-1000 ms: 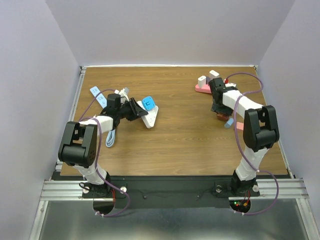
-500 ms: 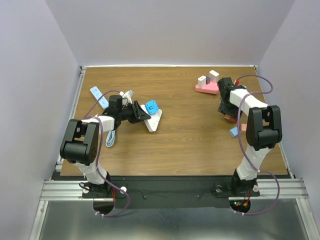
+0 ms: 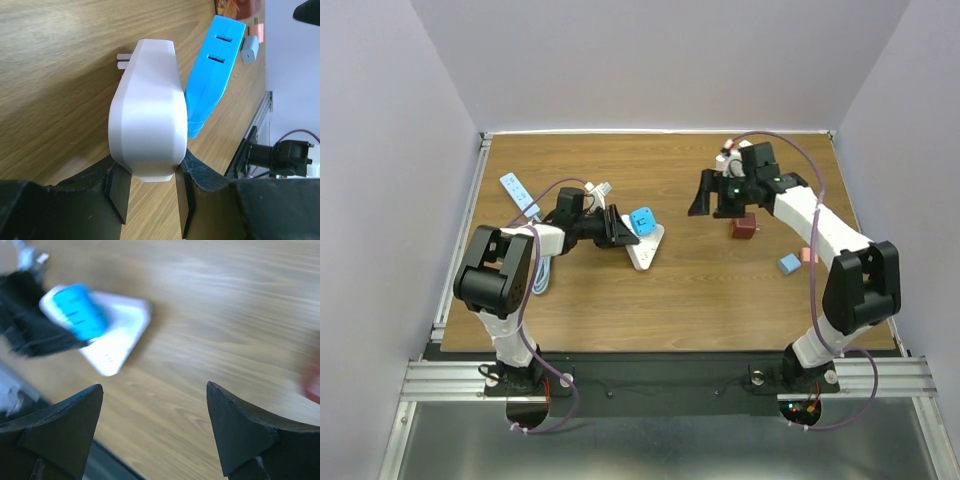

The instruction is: Pull the plug off the socket

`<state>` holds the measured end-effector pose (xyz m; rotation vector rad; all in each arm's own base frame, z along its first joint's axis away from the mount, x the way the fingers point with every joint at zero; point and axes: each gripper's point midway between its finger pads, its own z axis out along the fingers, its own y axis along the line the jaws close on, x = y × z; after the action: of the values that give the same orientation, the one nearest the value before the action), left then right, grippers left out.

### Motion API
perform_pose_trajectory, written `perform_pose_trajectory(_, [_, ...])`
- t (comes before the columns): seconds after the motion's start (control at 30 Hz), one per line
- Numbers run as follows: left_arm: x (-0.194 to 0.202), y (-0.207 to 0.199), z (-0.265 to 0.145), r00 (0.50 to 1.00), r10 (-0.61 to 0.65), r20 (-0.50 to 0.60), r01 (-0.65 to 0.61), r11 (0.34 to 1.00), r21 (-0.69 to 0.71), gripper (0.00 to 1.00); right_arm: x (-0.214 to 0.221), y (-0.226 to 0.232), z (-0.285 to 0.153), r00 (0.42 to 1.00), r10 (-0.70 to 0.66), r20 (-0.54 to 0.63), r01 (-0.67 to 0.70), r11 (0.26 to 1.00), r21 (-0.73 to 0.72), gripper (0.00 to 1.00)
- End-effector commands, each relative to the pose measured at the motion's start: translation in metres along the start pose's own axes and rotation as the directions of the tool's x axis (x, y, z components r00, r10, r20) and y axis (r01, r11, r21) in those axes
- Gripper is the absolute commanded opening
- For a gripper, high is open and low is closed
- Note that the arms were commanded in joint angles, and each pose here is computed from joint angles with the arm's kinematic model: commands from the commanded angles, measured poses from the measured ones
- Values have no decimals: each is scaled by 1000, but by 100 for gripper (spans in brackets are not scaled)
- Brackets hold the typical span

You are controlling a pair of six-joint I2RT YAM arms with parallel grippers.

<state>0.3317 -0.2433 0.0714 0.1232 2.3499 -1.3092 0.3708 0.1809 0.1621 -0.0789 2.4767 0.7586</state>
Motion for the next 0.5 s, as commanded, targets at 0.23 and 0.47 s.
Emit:
perform_pose_trajectory(0.23, [9,-32,9,993,69,-91,-55,988,142,0,12,90,36,970,-240,-31,214,911,-353,89])
perform_pose_trajectory(0.47, [19,-44,15,988,94,-124,-71,982,177,0,23,100,59,961,-270,-68,226,899,-375,89])
